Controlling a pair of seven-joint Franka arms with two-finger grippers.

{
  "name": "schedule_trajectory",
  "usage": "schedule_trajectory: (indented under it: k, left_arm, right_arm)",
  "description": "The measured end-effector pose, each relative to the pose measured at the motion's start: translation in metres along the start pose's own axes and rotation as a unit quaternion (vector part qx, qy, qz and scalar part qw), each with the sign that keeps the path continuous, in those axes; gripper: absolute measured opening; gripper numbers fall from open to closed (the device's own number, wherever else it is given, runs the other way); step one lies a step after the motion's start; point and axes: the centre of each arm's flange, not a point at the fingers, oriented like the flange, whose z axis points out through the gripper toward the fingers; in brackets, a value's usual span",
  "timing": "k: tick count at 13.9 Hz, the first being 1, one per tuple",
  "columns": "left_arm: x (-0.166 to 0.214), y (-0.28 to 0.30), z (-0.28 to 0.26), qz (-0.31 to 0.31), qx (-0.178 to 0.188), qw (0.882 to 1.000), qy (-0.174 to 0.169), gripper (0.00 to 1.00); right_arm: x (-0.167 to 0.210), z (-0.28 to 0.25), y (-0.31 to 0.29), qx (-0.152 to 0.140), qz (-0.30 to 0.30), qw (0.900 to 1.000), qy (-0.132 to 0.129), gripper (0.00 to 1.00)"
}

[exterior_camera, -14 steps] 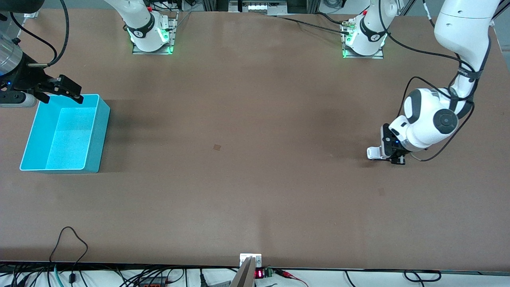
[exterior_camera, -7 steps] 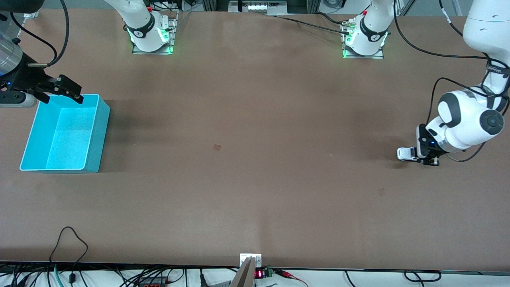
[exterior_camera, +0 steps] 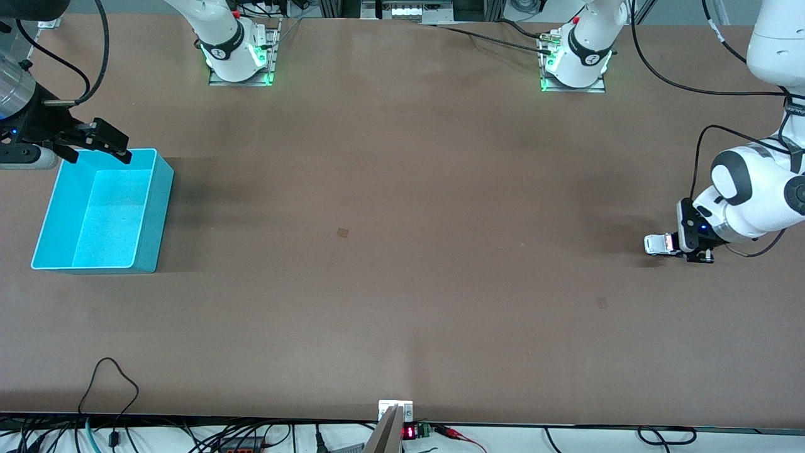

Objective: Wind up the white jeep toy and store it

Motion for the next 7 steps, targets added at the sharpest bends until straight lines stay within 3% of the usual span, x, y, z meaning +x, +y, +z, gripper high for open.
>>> schedule_trajectory:
  k: [3,4,7]
  left_arm:
    - [-0.001,-0.01,-0.007,0.002,-0.034,0.999,0.013,0.94]
    - [-0.003,-0.019,-0.023,0.003,-0.048,0.999,0.018,1.0]
    - [-0.004,-0.037,-0.083,-0.019,-0.087,0.996,0.029,1.0]
  right_arm:
    - [0.0,0.0,0.0,0.0,0.0,1.0,0.0,1.0]
    - [0.0,0.0,0.0,0.0,0.0,1.0,0.0,1.0]
    - [0.0,0.0,0.0,0.0,0.0,1.0,0.0,1.0]
